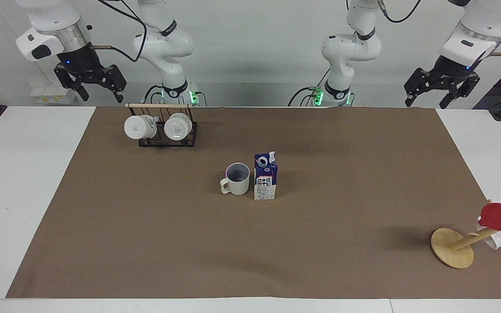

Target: Place cup and milk on table

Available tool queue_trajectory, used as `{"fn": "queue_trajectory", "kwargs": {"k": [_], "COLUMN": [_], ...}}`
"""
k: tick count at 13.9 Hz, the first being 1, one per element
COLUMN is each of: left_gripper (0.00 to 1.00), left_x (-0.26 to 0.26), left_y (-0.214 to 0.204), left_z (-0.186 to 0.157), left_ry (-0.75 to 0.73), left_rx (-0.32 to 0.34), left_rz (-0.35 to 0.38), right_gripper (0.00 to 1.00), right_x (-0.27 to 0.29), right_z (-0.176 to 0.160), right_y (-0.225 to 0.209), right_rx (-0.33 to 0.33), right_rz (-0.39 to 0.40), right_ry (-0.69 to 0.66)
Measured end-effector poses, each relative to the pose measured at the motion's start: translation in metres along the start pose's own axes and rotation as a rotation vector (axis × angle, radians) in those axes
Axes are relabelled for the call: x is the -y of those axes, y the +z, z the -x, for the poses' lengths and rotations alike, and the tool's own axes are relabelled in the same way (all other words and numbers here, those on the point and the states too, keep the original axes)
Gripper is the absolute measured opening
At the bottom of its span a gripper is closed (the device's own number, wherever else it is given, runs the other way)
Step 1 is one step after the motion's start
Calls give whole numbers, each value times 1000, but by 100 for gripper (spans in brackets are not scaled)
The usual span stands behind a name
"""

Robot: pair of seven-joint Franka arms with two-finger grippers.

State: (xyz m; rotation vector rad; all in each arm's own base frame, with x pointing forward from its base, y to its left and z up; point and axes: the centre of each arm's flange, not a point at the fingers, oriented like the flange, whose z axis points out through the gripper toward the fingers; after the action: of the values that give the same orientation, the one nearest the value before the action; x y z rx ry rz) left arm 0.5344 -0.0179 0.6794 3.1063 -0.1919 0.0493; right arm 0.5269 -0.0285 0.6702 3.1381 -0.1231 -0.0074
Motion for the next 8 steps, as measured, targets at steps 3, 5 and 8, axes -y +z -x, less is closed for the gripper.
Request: {"fn": "queue_trajectory", "kwargs": {"k": [3, 5, 8], "left_gripper": [100, 100, 100], "left_x": [1, 1, 1], "left_y": [1, 1, 1], "left_z": [3, 5, 5], "left_ry": [-2, -2, -1], "left_rx": [5, 6, 7], "left_rz": [0, -1, -2], "right_gripper": [100, 100, 100], "right_x": [-5, -4, 5], "right_z": [0, 0, 0], "right_y": [0, 0, 0], "right_rx": [0, 0, 0], "right_rz": [0, 1, 2], "right_ry": [9, 9, -8]}}
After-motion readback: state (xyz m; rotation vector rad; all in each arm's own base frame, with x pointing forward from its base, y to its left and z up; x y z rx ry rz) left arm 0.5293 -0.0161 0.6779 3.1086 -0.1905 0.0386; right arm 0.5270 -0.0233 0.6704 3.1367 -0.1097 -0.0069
